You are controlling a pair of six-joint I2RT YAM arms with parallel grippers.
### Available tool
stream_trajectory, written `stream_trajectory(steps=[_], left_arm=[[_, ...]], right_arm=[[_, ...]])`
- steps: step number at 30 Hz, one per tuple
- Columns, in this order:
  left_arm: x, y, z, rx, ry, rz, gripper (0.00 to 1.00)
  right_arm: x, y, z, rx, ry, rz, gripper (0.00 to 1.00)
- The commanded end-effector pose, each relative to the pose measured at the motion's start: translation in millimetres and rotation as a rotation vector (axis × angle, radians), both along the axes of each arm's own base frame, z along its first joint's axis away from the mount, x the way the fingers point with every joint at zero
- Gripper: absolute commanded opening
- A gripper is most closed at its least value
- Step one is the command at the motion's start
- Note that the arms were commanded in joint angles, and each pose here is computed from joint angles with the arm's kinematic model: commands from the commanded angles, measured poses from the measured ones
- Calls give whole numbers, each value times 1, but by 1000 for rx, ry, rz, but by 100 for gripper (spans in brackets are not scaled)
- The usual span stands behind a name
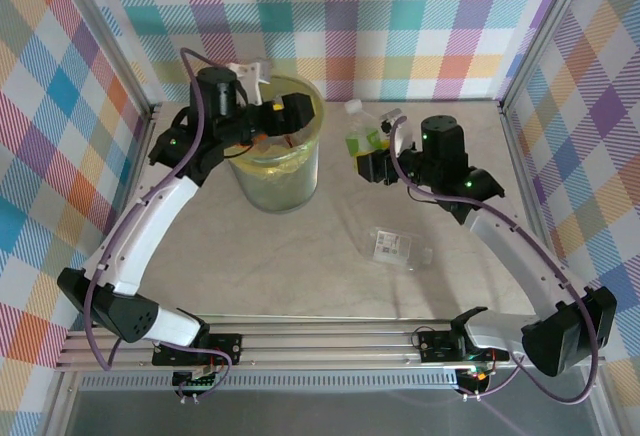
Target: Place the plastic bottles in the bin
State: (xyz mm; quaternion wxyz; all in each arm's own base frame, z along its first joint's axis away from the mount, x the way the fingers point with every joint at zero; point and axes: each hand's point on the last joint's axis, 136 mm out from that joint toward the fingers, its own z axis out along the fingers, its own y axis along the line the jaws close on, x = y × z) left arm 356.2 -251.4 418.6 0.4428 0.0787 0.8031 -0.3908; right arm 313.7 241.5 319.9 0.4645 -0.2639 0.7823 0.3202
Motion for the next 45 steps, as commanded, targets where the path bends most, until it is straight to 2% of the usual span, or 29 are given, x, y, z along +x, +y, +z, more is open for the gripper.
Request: stream_trajectory(steps=[1, 4, 16, 25, 27, 28, 31, 32, 37, 41, 45], left_arm=[[-20, -34, 15, -67, -33, -138, 95], [-25, -47, 17, -61, -40, -173, 92], [-14, -66, 2, -11, -15, -179, 68], [-8, -57, 6, 21, -51, -122, 23], [-6, -53, 8, 33, -65, -101, 17], [-5, -51, 9, 41, -76, -92, 14], [-3, -43, 16, 82, -107, -63, 10], [-2, -40, 18, 103, -117, -52, 9], [14, -4, 40, 249, -200, 69, 7], [36, 31, 63, 356, -280, 175, 7], [65, 66, 73, 536, -354, 296, 6]], right_arm=[[-12, 21, 22, 86, -51, 87, 47], [-15, 28, 24, 92, -53, 105, 48], [-21, 44, 26, 81, -66, 141, 48], [-20, 48, 25, 80, -59, 140, 51], [-21, 48, 28, 86, -57, 143, 56], [-21, 48, 29, 89, -53, 142, 63], [-23, 47, 35, 92, -40, 138, 92], [-24, 46, 37, 92, -35, 131, 99], [-28, 30, 48, 86, -21, 56, 100], [-24, 5, 49, 73, -4, -89, 100], [-24, -22, 39, 31, 35, -230, 100]])
